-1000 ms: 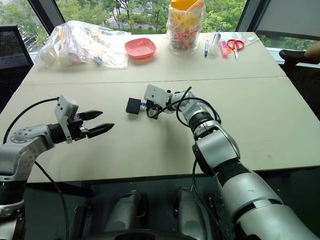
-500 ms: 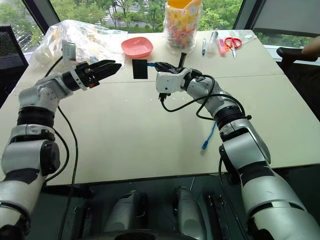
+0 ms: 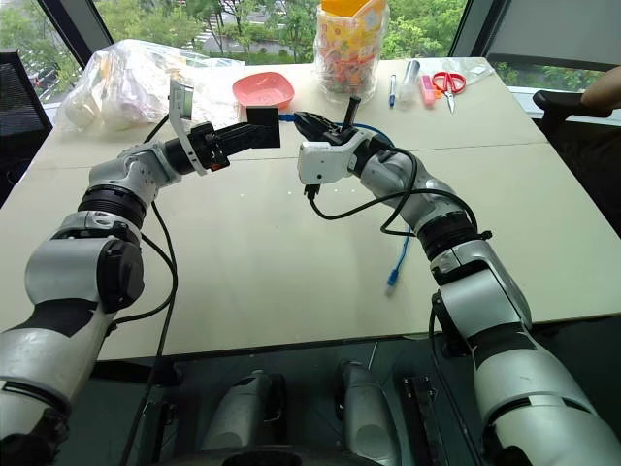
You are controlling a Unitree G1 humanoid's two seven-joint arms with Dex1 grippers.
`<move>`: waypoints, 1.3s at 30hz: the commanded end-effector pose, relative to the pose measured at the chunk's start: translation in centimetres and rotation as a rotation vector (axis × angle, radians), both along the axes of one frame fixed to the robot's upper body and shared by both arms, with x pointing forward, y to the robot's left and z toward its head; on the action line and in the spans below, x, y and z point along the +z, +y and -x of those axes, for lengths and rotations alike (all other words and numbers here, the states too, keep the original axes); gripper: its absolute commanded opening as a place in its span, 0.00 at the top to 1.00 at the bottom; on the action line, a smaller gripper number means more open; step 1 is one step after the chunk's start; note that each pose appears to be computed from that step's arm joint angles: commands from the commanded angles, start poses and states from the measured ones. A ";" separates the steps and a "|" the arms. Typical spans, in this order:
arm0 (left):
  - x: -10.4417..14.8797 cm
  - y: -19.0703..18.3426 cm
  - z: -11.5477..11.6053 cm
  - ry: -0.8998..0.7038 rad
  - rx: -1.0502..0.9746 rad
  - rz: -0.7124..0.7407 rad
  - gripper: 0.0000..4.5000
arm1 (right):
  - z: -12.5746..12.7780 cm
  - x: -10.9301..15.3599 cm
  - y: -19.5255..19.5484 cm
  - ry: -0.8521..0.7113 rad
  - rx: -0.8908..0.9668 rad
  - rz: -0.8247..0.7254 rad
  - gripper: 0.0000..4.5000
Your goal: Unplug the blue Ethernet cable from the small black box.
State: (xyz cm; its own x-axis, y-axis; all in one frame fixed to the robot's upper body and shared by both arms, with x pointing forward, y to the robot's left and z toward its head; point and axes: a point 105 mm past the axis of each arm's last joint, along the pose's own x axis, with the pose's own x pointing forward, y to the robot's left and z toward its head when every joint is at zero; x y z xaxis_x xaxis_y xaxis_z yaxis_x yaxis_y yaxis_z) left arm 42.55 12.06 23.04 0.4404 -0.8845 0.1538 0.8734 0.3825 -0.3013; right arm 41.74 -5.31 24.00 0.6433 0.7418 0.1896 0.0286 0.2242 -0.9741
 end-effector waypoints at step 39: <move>0.0 -2.7 4.9 0.164 -0.378 0.353 0.89 | 6.7 0.6 -0.7 1.380 0.654 -1.514 0.07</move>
